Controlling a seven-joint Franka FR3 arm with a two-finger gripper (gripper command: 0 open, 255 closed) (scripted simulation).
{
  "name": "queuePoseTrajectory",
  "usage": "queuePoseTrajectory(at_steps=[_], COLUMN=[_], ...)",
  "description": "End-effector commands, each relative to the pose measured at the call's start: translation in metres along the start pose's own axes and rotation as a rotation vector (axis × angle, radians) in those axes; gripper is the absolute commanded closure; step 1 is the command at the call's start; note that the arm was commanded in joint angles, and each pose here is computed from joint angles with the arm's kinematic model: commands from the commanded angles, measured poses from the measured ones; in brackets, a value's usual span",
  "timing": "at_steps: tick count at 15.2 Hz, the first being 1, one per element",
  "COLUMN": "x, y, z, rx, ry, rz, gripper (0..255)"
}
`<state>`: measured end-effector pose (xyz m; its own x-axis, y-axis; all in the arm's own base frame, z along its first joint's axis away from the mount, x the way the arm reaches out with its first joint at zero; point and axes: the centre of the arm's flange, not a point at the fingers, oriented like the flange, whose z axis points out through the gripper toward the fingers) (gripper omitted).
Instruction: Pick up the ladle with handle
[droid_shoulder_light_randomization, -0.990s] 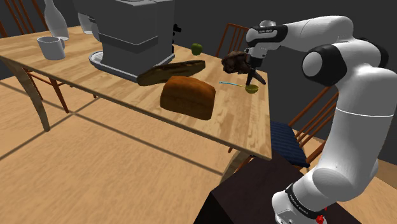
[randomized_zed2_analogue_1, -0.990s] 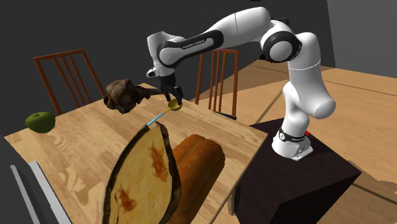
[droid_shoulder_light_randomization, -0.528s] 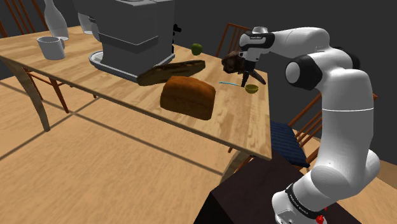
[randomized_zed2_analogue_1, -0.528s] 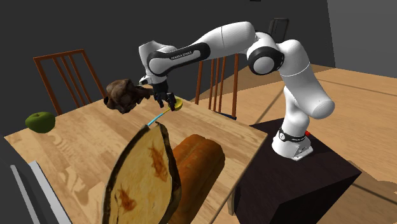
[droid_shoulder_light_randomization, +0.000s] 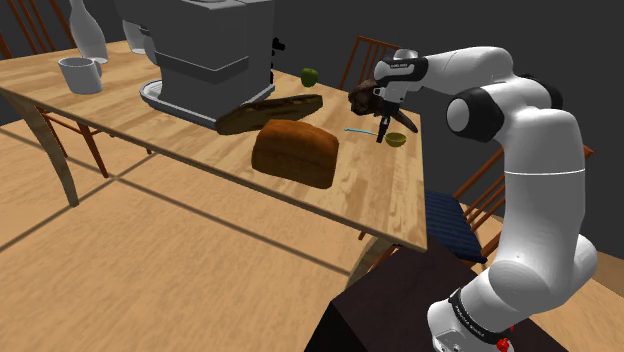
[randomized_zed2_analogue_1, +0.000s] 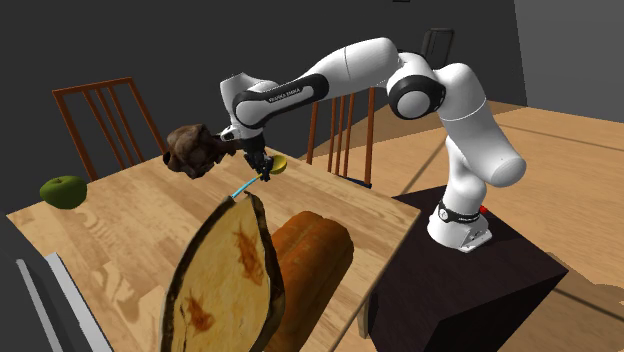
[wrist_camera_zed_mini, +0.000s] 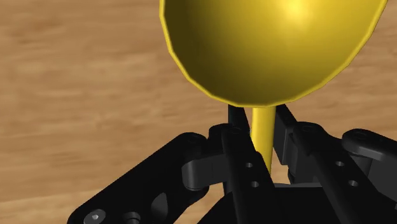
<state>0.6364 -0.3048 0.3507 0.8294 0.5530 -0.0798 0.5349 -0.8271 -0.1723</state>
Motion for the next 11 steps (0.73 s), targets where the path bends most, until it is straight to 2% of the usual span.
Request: queuePoseTrajectory(at_steps=[1,7,11], x=[0.000,0.001,-0.001], y=[-0.001,0.000,-0.003], z=[0.001,0.001,-0.020], rx=[0.002,0.002,0.002], ry=[-0.001,-0.001,-0.001], rz=[-0.001,-0.001,-0.001], gripper=[255,255,255])
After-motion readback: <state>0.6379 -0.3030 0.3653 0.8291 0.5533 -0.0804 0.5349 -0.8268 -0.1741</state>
